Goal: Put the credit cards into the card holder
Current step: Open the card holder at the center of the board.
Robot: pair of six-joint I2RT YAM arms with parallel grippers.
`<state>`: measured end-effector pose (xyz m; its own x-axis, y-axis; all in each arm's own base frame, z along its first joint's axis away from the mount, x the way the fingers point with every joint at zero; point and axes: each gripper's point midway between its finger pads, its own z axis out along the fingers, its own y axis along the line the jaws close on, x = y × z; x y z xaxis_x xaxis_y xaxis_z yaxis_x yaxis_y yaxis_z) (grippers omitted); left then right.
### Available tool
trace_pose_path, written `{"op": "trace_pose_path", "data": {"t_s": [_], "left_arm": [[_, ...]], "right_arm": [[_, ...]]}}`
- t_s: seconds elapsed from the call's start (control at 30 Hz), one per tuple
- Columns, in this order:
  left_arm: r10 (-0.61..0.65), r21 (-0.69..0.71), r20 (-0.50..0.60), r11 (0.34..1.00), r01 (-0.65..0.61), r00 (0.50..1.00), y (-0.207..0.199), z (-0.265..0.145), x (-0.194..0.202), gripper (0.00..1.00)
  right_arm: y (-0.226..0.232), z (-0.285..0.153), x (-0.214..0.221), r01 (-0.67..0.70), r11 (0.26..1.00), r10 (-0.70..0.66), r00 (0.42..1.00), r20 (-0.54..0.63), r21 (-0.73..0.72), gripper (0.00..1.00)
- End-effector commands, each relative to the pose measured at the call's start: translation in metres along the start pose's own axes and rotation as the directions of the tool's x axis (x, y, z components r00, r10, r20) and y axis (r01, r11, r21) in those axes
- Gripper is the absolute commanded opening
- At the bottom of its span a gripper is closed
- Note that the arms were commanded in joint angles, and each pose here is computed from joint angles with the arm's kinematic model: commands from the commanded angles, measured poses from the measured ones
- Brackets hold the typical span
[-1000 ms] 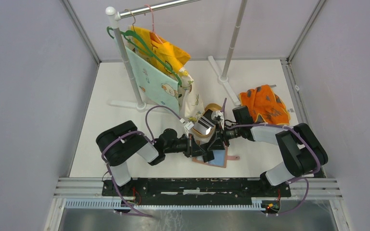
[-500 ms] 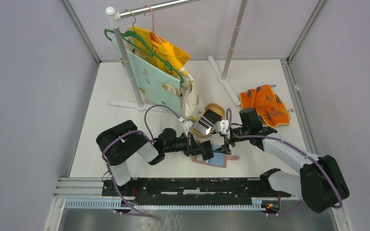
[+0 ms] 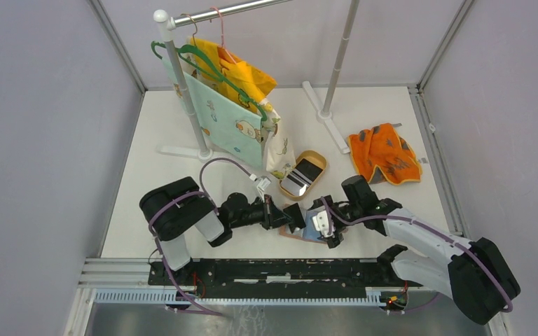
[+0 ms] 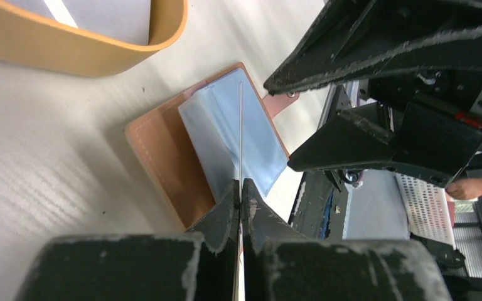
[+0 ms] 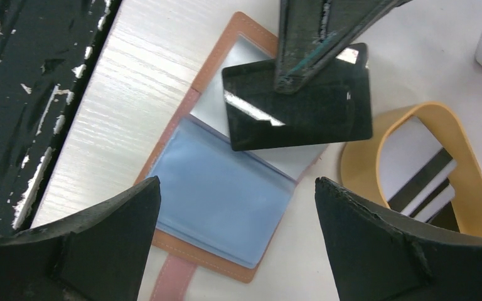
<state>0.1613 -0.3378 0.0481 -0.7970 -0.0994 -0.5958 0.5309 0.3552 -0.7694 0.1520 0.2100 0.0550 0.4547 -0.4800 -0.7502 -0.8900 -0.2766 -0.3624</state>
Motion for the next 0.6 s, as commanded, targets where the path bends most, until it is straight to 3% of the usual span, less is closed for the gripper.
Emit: {"op": "trace_pose_path", "data": {"t_s": [0.0,0.3,0.57], "left_arm": [[-0.037,0.047,0.141,0.998,0.031,0.989,-0.01,-0.007,-0.022,0.02],[-0.045,0.023,0.155,0.999,0.042,0.987,-0.005,-0.014,-0.02,0.02],[-0.014,-0.035,0.088,0.999,0.017,0.996,-0.004,-0.012,-0.017,0.02]], "right_arm": [[0.008,0.008,0.008,0.051,0.998,-0.053,0.996,-0.065,-0.04,0.98],[0.016,0.01,0.023,0.094,0.992,-0.108,0.978,-0.179,-0.088,0.98],[-0.016,-0.004,0.038,0.119,0.991,-0.093,0.944,-0.317,0.064,0.95]]}}
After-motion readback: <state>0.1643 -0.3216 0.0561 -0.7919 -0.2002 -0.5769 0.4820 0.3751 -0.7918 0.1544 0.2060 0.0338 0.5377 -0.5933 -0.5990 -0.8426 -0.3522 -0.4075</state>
